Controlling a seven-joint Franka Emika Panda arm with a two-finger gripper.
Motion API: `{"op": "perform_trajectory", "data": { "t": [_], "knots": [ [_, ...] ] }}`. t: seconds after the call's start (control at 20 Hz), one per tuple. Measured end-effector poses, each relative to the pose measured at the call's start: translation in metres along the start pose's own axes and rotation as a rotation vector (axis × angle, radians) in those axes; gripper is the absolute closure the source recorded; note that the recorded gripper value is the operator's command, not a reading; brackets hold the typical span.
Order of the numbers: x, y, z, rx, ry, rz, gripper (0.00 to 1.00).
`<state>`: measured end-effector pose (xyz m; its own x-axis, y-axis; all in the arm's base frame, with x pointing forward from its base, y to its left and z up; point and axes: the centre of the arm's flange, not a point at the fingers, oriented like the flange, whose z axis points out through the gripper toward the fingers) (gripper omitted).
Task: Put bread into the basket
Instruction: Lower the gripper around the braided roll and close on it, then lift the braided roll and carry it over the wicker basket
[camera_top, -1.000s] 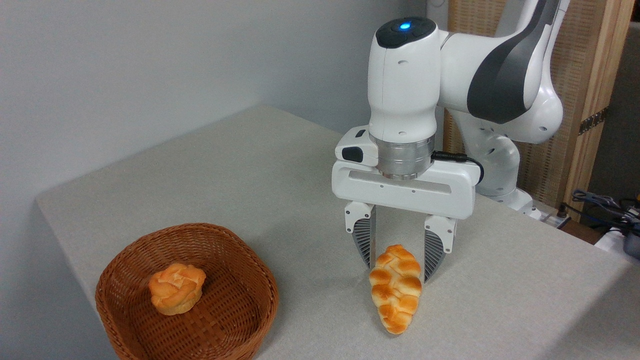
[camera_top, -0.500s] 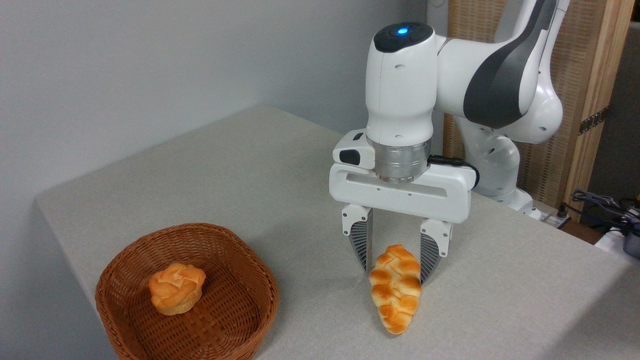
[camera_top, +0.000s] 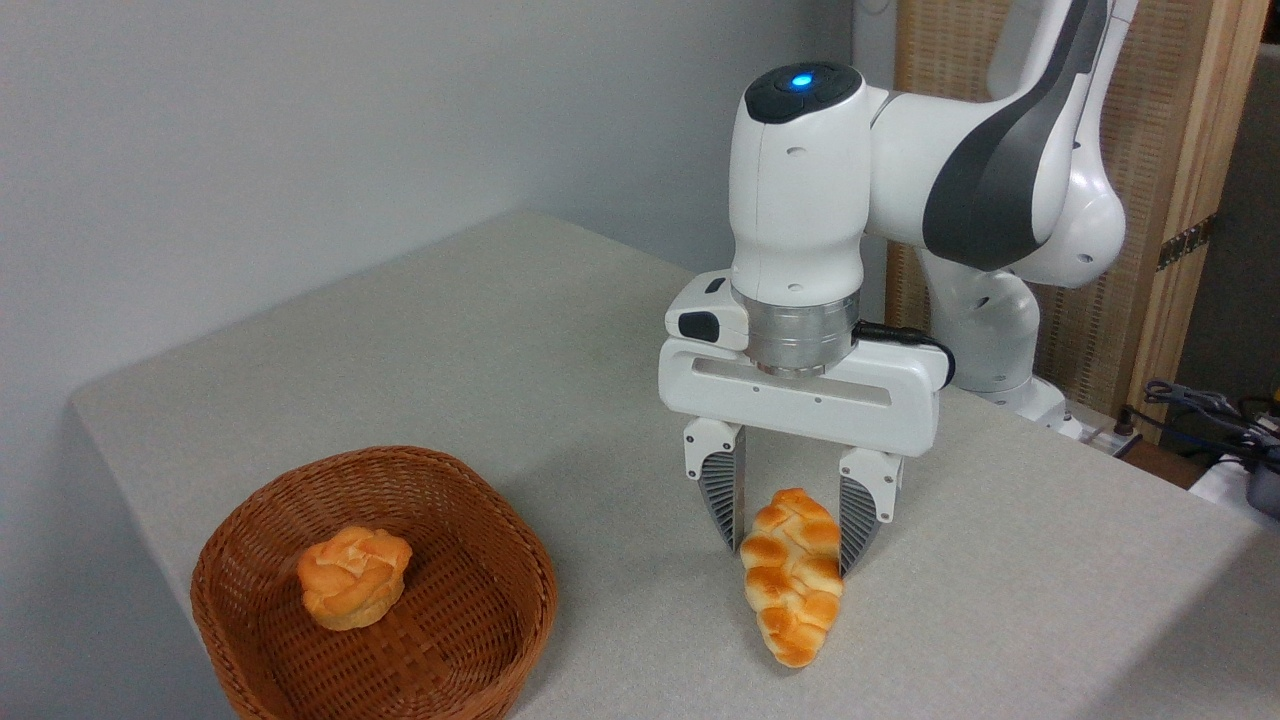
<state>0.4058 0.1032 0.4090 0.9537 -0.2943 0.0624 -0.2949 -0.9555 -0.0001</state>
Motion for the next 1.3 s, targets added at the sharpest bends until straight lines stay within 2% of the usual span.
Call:
{"op": "perform_trajectory", "data": {
  "t": [0.05,0.25,0.95,1.15,1.3],
  "knots": [
    [0.000,0.000,0.000,0.000,0.000,0.000,0.68],
    [-0.001,0.001,0.002,-0.001,-0.003,0.003,0.70],
    [-0.001,0.001,0.005,-0.001,-0.013,0.008,0.71],
    [0.004,0.007,0.000,0.032,-0.029,0.072,0.66],
    [0.021,0.020,-0.022,0.050,-0.040,0.122,0.66]
  ]
}}
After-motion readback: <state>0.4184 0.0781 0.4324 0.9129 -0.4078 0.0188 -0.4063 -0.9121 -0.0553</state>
